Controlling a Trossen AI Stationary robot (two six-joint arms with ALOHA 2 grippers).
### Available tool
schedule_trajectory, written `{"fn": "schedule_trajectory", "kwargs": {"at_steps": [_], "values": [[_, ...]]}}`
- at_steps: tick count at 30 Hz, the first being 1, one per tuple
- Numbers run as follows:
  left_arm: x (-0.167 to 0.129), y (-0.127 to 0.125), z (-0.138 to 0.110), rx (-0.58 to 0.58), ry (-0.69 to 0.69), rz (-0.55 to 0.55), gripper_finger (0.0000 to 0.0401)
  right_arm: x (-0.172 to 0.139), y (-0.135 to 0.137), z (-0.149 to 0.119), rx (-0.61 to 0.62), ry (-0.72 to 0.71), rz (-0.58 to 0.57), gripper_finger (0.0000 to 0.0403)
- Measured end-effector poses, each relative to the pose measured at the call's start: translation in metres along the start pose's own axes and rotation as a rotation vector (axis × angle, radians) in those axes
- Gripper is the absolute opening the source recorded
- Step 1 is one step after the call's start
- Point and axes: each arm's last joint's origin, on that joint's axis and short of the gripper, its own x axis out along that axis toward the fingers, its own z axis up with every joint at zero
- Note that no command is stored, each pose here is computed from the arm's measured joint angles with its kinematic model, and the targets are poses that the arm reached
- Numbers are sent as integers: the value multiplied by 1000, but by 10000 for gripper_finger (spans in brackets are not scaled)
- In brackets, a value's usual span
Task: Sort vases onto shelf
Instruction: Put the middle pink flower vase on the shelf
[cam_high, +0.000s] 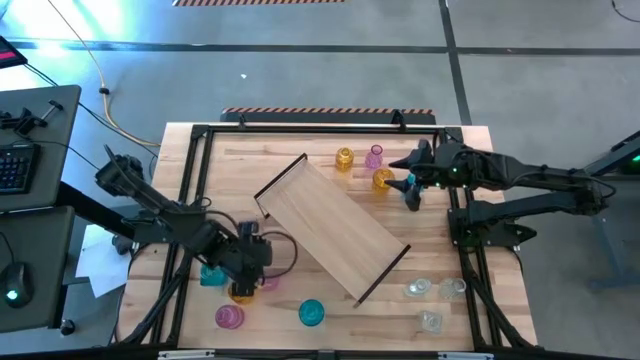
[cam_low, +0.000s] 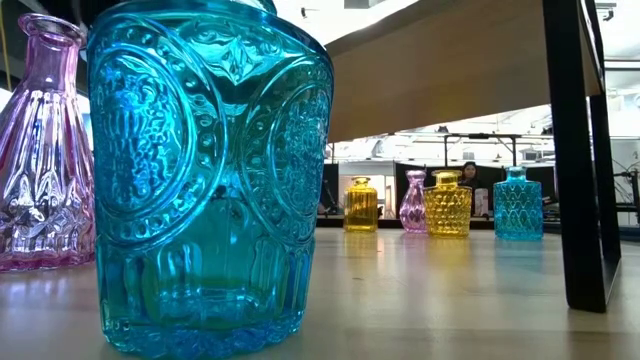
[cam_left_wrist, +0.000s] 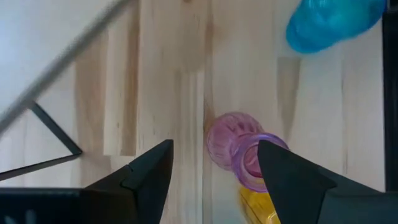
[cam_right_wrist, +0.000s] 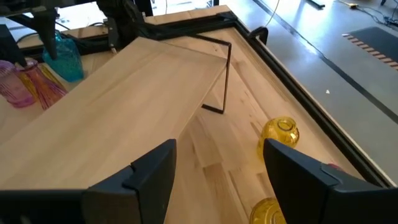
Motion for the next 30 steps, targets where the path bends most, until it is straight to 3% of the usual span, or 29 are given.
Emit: {"fn": "schedule_trajectory", "kwargs": {"at_steps": [14,30], "values": [[12,-5,0,50,56,12,223,2,0,-2,23,16,-7,229],[14,-6,3,34,61,-55,137,2,0,-2,30,16,-7,229]]}}
